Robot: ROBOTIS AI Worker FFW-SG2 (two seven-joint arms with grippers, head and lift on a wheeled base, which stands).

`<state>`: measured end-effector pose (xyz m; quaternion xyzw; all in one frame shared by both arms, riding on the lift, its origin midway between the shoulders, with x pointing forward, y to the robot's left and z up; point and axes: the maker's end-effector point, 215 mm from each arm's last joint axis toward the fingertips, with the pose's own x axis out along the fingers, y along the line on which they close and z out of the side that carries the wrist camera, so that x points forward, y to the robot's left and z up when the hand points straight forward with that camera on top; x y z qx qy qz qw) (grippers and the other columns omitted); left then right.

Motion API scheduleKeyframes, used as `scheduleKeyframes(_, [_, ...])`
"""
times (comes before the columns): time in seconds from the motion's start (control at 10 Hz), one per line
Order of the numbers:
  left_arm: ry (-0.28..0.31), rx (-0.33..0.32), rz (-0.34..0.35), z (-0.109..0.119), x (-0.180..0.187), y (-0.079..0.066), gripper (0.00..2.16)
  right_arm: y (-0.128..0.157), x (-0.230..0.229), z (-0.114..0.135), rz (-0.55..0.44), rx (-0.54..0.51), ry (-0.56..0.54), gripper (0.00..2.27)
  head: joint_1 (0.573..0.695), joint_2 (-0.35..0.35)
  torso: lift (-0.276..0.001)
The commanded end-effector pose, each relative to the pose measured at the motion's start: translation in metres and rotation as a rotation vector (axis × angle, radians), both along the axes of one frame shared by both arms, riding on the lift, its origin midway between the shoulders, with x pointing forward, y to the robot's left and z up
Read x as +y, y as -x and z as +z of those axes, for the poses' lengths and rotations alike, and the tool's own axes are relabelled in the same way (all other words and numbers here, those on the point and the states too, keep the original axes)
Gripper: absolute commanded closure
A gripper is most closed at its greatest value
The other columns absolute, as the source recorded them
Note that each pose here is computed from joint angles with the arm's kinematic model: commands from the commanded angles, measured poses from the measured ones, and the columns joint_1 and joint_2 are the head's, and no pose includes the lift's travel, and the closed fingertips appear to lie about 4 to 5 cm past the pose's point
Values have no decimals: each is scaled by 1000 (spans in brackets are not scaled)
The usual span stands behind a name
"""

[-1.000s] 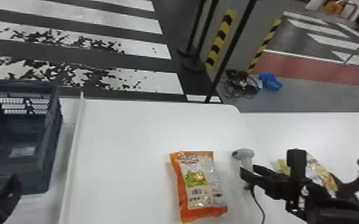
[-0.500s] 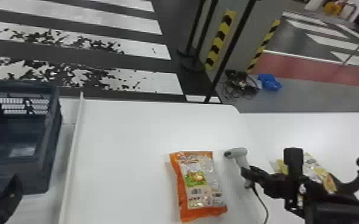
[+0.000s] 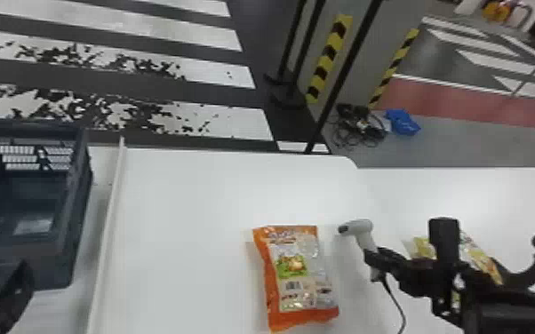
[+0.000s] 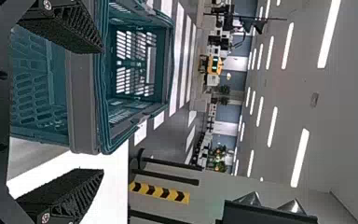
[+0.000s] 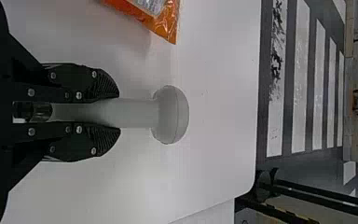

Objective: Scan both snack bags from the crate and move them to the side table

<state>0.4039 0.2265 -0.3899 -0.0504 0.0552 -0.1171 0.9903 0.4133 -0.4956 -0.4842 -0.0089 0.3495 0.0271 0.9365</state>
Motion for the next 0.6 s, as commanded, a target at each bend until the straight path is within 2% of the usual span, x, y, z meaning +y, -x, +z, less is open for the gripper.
scheduleKeyframes(0.0, [0,0,0,0,0,0,83,10,9,13,-11,-1,-2,2250,695,-350,-99])
scheduleKeyframes(0.5, [-1,5,0,-3,0,0,83,72,66,42,-48,66,-14,2250,695,-324,-99])
